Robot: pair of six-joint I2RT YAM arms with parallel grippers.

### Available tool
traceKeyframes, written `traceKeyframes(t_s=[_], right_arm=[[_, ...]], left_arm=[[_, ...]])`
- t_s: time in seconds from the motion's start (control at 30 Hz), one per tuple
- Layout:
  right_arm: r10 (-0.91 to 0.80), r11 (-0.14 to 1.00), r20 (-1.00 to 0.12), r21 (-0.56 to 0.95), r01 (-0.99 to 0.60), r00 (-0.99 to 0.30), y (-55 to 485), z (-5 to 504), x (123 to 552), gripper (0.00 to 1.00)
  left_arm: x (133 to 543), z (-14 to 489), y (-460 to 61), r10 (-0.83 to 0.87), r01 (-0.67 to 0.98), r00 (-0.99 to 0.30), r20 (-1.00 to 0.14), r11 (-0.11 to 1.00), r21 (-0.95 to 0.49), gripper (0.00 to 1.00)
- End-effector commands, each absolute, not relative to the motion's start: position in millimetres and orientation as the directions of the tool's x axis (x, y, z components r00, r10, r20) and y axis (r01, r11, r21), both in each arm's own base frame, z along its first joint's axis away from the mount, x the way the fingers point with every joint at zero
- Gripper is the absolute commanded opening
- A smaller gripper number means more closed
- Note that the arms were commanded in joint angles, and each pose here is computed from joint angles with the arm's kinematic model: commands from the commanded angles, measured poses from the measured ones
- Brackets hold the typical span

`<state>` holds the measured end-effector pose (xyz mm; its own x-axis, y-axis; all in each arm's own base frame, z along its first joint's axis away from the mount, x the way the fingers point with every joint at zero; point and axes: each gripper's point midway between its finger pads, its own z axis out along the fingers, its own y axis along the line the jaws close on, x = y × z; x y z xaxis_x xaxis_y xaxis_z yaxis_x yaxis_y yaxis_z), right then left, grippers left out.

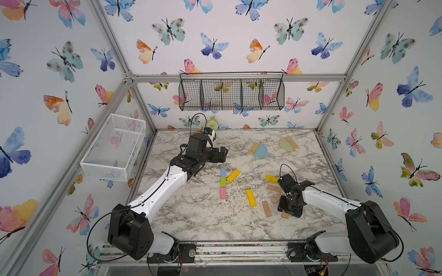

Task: Assemble the letter k with building blocks
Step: Pick up the building block from the center of the board.

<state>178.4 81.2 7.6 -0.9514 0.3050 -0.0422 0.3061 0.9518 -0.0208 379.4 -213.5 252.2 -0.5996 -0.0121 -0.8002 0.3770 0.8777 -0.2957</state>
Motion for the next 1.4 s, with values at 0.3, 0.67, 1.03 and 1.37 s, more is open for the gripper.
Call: traceKeyframes(t_s=[0.3,0.67,1.03,1.37], right_arm=[[0.287,0.954,-0.100,-0.059,0.294,-0.953,71,-10,185,0.28],[0.255,0.967,-0.164,0.040,0.251,-0.953,87,56,204,0.02],[-0.120,0.970,-0.285,0.172,-0.174,-0.951,149,105,264,0.02],[-0.455,0.855,-0.358,0.079,-0.512,-0.815,207,107,295,0.02]], left_arm=[[382,254,-215,-0.020,0.384,-0.597,-0.802,0.870,-0.308,0.98],[386,253,-196,-0.034,0.318,-0.592,-0.805,0.908,-0.272,0.99],[397,242,-168,-0.148,0.208,-0.628,-0.764,0.914,-0.348,0.99],[407,233,-139,-0.230,0.102,-0.634,-0.738,0.922,-0.374,0.99]])
